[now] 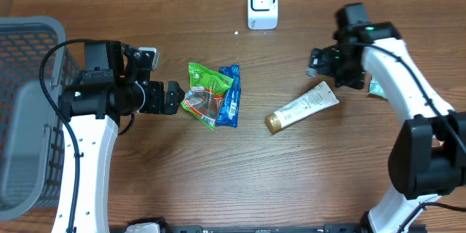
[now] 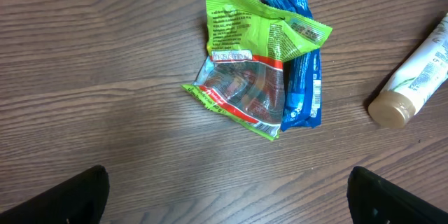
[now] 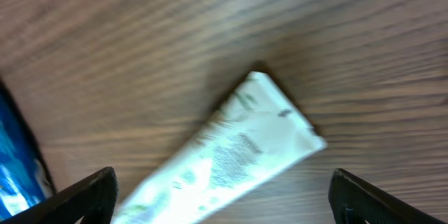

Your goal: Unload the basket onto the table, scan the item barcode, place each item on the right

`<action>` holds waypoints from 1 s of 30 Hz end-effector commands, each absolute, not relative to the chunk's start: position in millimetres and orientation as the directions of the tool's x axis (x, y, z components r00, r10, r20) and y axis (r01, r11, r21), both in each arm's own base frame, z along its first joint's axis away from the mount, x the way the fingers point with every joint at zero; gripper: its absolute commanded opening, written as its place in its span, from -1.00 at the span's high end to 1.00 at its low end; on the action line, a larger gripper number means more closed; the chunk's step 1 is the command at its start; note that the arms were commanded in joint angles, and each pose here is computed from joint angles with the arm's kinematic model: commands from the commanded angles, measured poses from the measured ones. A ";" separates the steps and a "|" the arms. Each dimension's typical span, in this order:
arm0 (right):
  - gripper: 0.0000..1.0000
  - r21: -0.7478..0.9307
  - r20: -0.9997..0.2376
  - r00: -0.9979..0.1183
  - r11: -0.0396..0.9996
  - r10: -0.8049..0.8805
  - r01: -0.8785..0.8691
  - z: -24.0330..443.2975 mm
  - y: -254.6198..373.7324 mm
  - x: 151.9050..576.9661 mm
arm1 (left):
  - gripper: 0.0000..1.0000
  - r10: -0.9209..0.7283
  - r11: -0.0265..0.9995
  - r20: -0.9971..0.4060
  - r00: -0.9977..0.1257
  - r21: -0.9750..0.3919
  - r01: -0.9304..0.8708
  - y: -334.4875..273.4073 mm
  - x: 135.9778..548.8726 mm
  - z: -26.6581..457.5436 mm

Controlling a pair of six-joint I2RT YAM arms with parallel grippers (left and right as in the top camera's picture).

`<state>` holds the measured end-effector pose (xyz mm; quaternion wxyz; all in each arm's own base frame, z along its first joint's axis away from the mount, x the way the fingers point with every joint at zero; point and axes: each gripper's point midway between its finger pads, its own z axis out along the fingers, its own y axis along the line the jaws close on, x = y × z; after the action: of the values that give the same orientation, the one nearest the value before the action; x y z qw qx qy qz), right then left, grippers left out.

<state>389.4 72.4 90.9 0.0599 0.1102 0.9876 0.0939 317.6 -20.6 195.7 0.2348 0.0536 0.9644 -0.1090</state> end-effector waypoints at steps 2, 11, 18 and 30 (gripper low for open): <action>-0.78 0.299 0.007 -0.996 0.950 0.088 0.086 74.8 93.0 362.2 | -0.99 0.042 0.968 -0.465 -0.884 -0.201 0.151 -23.7 318.1 196.0; -0.39 0.313 0.176 -0.982 0.941 0.071 0.125 53.1 115.7 315.2 | -0.99 0.042 0.968 -0.465 -0.884 -0.201 0.151 -23.7 318.1 196.0; -0.35 0.284 0.284 -0.950 0.936 0.126 0.209 28.9 130.5 281.3 | -0.99 0.042 0.968 -0.465 -0.884 -0.201 0.151 -23.7 318.1 196.0; -0.22 0.227 0.141 -0.988 0.974 -0.057 -0.024 10.0 182.2 275.4 | -0.99 0.042 0.968 -0.465 -0.884 -0.201 0.151 -23.6 318.1 196.0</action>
<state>266.4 180.8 16.2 -0.1017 -0.0130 0.9847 0.1408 317.6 -20.6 195.7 0.2348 0.0536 0.9644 -0.1090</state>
